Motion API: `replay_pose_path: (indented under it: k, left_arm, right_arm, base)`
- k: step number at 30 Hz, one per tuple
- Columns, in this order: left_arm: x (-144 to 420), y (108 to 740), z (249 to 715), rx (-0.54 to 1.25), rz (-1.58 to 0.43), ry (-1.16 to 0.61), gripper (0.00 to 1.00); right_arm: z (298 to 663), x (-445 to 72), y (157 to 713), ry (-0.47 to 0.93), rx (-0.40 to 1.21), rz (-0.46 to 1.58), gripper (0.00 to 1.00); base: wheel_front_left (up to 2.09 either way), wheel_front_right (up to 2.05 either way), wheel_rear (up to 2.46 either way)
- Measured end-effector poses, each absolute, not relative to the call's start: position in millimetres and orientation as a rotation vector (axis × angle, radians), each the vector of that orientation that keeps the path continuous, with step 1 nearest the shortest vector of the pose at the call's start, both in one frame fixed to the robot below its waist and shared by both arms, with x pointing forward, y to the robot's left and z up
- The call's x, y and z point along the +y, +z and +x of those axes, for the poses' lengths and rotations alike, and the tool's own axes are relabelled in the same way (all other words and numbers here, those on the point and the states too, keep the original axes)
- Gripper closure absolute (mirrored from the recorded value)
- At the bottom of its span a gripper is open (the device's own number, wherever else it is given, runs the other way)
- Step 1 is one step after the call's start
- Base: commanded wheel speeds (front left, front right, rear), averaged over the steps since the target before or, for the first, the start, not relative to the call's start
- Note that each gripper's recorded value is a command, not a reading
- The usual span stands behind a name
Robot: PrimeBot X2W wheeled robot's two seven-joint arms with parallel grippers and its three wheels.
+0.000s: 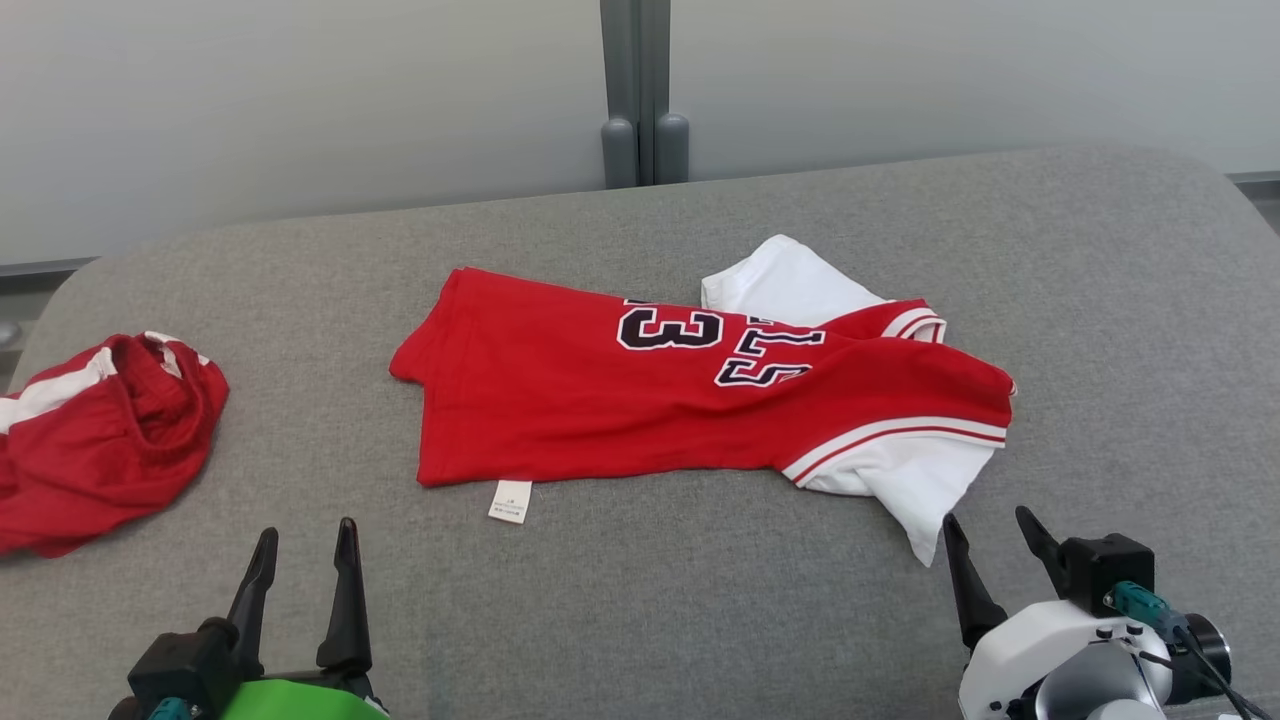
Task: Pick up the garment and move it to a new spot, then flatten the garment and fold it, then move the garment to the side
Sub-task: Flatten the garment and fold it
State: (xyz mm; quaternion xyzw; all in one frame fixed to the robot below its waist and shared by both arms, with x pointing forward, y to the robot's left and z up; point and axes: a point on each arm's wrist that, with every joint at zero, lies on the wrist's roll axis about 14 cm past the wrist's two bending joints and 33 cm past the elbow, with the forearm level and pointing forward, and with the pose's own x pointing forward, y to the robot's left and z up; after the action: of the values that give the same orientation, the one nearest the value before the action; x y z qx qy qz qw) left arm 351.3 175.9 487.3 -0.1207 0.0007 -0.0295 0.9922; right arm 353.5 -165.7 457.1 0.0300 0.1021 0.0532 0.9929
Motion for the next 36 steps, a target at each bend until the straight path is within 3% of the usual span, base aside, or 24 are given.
replay_pose_path:
  k: [9,19,26,36]
  left_arm:
    - [162,457,364,0.088,-0.271,-0.082,0.00]
    - [127,418,410,0.251,-0.256,-0.173,0.00]
    - [119,405,438,0.313,-0.258,-0.156,0.00]
    - [129,358,444,0.532,-0.218,-0.048,0.00]
  right_arm:
    - [362,-162,424,0.115,0.318,0.056,0.00]
    - [378,-134,389,0.206,0.421,0.039,0.00]
    - [380,-137,382,0.204,0.426,0.027,0.00]
    - [383,-142,379,0.199,0.427,0.020,0.00]
  base:
    - [0.00,0.00,0.00]
    - [0.00,0.00,0.00]
    - [0.00,0.00,0.00]
    - [0.00,0.00,0.00]
